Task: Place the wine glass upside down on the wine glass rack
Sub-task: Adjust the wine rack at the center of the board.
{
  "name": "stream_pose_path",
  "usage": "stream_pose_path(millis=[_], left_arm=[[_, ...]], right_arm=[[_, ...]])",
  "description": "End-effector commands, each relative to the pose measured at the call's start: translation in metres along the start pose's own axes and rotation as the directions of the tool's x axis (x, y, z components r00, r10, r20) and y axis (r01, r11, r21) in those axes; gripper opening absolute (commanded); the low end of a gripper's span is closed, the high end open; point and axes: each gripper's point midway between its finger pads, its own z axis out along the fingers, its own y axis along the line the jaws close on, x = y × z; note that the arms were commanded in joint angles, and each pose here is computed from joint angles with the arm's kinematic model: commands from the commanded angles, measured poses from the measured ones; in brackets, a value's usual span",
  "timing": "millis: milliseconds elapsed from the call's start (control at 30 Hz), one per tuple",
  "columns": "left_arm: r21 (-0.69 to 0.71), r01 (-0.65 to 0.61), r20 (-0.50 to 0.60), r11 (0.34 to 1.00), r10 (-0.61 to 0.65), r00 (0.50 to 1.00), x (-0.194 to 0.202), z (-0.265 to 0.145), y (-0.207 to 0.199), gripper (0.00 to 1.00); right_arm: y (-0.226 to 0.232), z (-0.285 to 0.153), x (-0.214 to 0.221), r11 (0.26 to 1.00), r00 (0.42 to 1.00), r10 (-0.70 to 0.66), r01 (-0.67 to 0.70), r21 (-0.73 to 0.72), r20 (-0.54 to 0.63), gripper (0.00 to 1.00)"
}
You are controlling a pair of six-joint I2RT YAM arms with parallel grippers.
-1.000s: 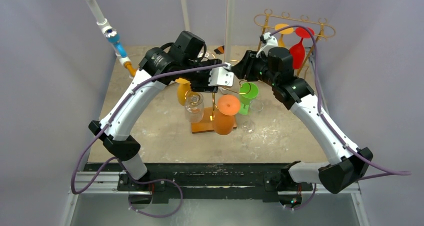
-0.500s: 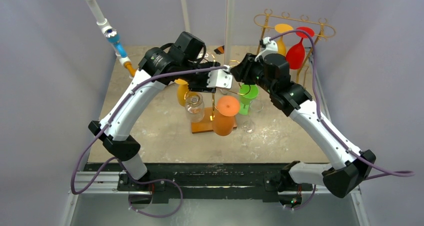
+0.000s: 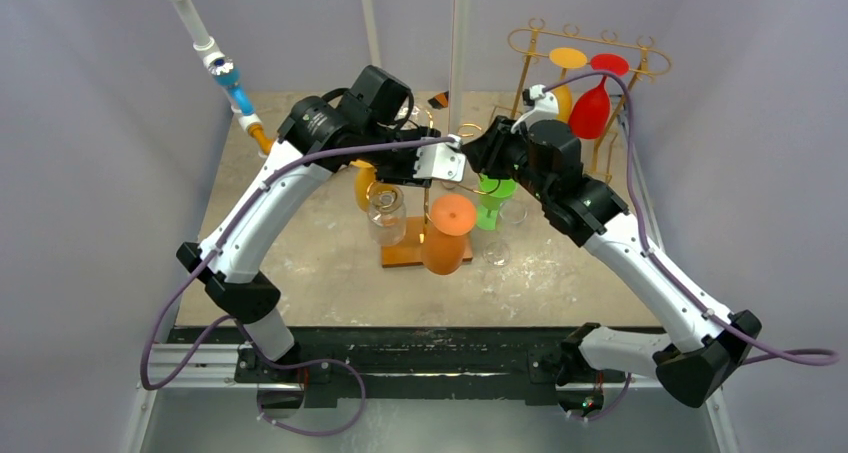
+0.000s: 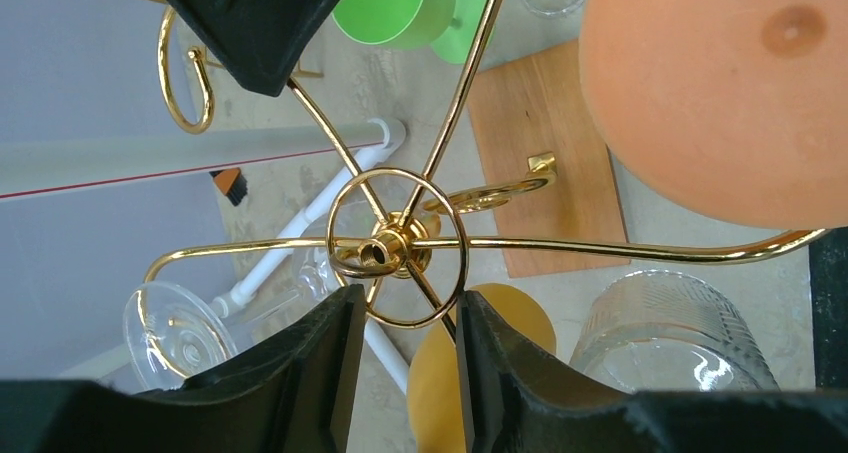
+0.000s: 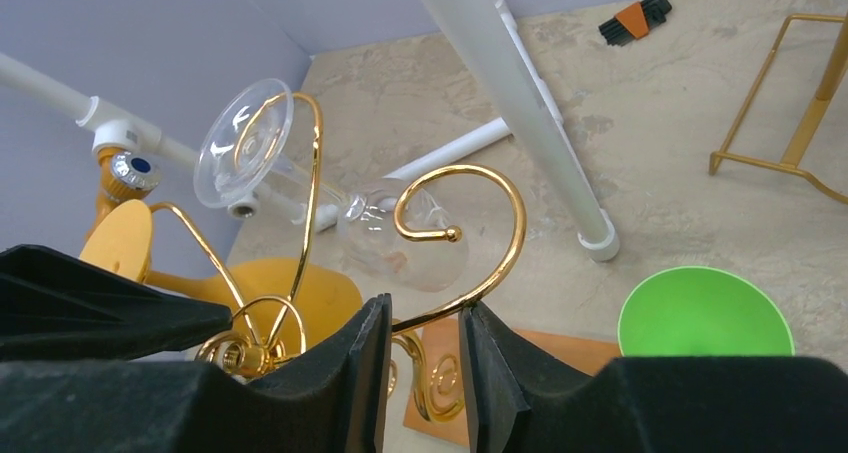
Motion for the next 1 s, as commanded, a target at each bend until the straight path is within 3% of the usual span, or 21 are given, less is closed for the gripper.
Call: stream_pose_path(millis=[0, 233, 767, 967], left_arm=[[-0.264, -0.044, -0.091, 0.963, 0.021, 0.996, 0.012, -0.007, 0.063, 0.40], [-0.334, -0.037, -0.110, 0.942, 0.000, 0.994, 0.017, -0.007, 0.076, 0.39], [-0.331, -0.024, -0.092, 0.943, -0.007, 0.996, 0.016, -0.011, 0.070, 0.38], [-0.320, -0.024, -0.083, 0.947, -0.003, 0.997, 0.011, -0.025, 0.062, 0.43]], right_arm=[[0.028, -0.012, 0.032, 0.995, 0.995, -0.013, 0.003, -0.101, -0.099, 0.37], [0.030, -0.013, 0.045, 0.996, 0.993, -0.008, -0.003, -0.093, -0.115, 0.35], [0.035, -0.016, 0.046, 0.996, 0.994, 0.016, -0.026, -0.086, -0.106, 0.35], [0.042, -0.011, 0.047, 0.994, 0.993, 0.032, -0.044, -0.100, -0.118, 0.37]])
